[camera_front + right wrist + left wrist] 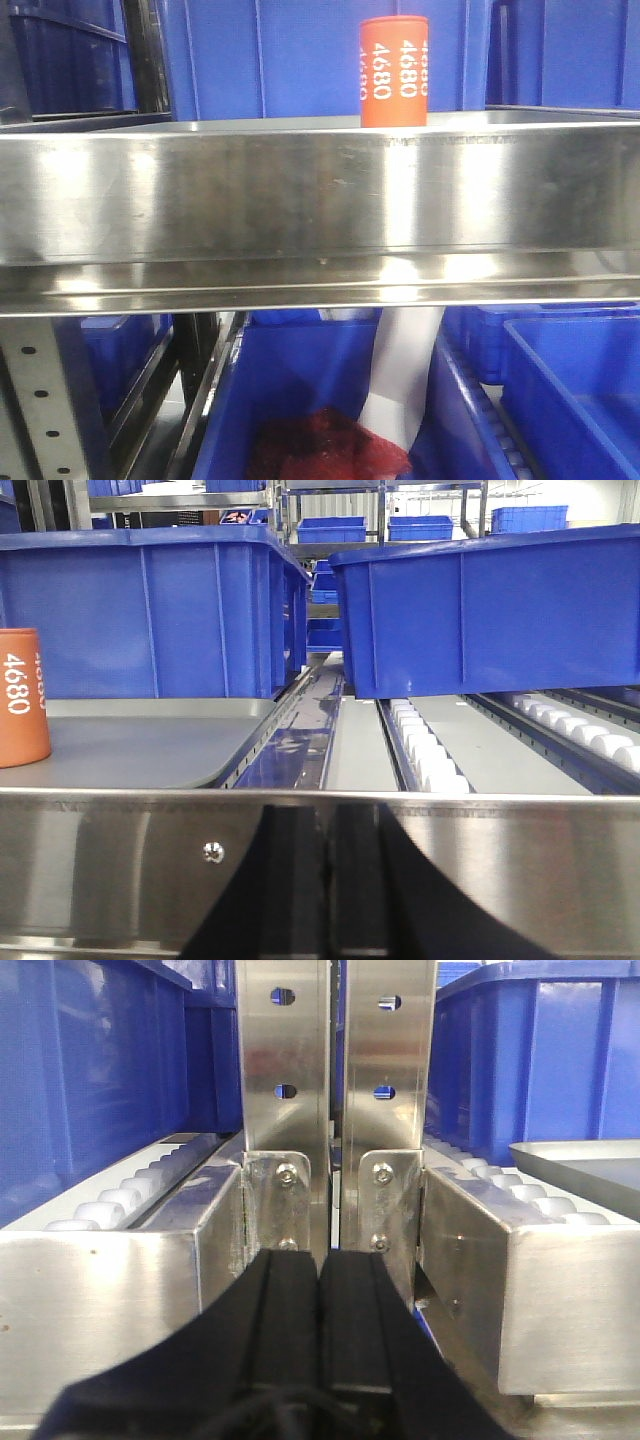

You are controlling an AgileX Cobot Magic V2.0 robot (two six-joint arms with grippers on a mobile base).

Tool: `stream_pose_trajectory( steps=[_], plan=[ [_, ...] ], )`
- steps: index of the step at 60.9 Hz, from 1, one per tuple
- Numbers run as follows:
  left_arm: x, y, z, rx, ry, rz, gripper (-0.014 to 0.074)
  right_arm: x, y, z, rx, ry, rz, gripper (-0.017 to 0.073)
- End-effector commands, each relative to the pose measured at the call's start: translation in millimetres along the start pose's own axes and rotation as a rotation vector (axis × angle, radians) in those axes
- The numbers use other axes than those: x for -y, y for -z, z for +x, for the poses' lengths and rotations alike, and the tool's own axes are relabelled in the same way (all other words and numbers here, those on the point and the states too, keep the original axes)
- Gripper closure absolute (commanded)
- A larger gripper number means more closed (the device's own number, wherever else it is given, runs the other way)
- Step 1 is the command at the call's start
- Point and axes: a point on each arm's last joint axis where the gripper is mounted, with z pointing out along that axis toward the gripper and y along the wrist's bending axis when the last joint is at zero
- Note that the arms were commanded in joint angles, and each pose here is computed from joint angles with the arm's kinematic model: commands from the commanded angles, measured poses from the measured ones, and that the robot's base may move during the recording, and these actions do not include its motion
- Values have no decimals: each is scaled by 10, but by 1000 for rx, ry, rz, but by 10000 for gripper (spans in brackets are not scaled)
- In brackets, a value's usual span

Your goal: Grab orange capacitor from left shelf to right conveyor

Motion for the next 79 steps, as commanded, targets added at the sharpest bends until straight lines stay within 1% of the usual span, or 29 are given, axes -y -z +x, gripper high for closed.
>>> stream_pose_trajectory(
  steps=[1,5,6,7,16,23,27,28,30,32,36,40,42,46,53,57,62,65,69,74,79],
  plan=[
    [1,-3,-102,88,6,2,699,-14,19,-82,99,16,-16,511],
    [1,-3,-102,88,6,2,699,-14,19,-82,99,16,-16,511],
    [1,-3,-102,88,12,2,699,-14,19,-82,99,16,-16,511],
    [1,-3,-102,88,6,2,699,-14,19,-82,99,16,-16,511],
    [1,-3,-102,88,6,2,699,-17,21,-102,122,16,-19,511],
    [1,-3,-102,88,6,2,699,-26,29,-153,179,16,-28,511],
    [1,-3,-102,88,6,2,699,-35,40,-205,237,16,-38,511],
    [1,-3,-102,88,12,2,699,-37,43,-218,251,16,-40,511],
    [1,-3,-102,88,6,2,699,-42,53,-252,291,15,-46,511],
    [1,-3,-102,88,6,2,699,-47,63,-282,325,8,-53,511],
    [1,-3,-102,88,6,2,699,-59,89,-360,400,-30,-72,511],
    [1,-3,-102,88,6,2,699,-66,102,-474,415,-69,-81,511],
    [1,-3,-102,88,6,2,699,-74,102,-561,395,-84,-85,511],
    [1,-3,-102,88,6,2,699,-91,103,-740,341,-77,-86,511],
    [1,-3,-102,88,6,2,699,-103,98,-1230,231,-35,-64,511],
    [1,-3,-102,88,6,2,699,-112,26,-1460,162,-35,-64,511],
    [1,-3,-102,88,6,2,699,-149,-163,-1689,63,-39,-83,511],
    [1,-3,-102,88,6,2,699,-195,-312,-1772,-6,-38,-111,511],
    [1,-3,-102,88,6,2,699,-265,-502,-1823,-89,-17,-145,511],
    [1,-3,-102,88,6,2,699,-424,-824,-1823,-215,19,-205,511],
    [1,-3,-102,88,6,2,699,-608,-1064,-1829,-300,35,-267,511]
  ],
)
